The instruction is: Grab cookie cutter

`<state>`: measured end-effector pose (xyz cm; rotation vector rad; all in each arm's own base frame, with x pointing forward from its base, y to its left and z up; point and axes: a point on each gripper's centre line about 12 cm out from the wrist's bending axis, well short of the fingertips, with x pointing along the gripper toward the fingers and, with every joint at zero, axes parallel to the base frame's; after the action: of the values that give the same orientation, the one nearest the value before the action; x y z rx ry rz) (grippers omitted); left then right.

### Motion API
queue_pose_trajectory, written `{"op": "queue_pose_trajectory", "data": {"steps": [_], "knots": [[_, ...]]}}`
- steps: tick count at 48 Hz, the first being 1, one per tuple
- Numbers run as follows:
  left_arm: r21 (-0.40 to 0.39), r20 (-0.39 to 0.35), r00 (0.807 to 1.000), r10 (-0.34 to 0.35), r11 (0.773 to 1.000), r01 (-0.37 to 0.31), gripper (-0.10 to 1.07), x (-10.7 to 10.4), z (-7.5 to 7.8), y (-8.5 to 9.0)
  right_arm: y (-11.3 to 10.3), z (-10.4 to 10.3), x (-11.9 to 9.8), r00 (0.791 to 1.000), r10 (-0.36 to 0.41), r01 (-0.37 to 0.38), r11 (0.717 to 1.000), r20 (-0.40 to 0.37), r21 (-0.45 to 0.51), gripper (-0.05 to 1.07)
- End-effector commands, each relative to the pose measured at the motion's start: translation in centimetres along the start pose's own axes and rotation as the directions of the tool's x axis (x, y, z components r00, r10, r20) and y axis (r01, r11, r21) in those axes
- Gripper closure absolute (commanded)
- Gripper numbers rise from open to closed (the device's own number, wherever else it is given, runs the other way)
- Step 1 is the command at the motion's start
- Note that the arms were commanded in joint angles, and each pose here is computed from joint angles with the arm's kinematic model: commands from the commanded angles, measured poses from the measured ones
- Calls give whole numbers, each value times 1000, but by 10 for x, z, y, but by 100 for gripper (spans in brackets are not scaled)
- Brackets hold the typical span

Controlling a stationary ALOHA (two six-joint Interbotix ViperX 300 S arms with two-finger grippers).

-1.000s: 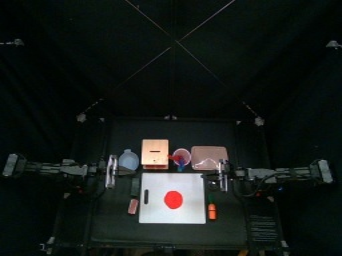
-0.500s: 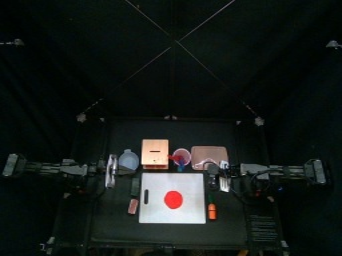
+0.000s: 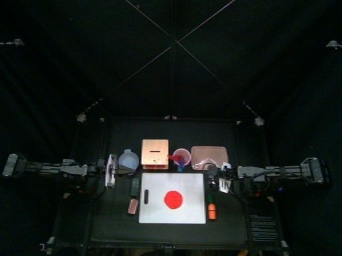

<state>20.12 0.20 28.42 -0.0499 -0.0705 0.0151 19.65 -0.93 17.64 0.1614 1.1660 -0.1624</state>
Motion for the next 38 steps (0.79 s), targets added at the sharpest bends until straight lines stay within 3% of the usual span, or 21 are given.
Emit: {"op": "queue_pose_trajectory", "data": {"steps": [1, 18, 27, 38], "knots": [[-4, 16, 1000, 7, 1000, -7, 90, 2, 4, 1, 2, 2, 2, 1000, 5, -5, 1000, 10, -8, 12], [-26, -5, 1000, 27, 999, -27, 90, 0, -4, 5, 0, 1, 15, 1000, -12, 12, 998, -9, 66, 16], [-33, -8, 999, 34, 999, -34, 90, 0, -5, 6, 0, -6, 21, 999, -12, 16, 994, -36, 112, 23], [-34, -11, 999, 36, 999, -37, 90, -1, -6, 6, 2, -3, 23, 1000, -2, 2, 992, 5, 126, 34]]}}
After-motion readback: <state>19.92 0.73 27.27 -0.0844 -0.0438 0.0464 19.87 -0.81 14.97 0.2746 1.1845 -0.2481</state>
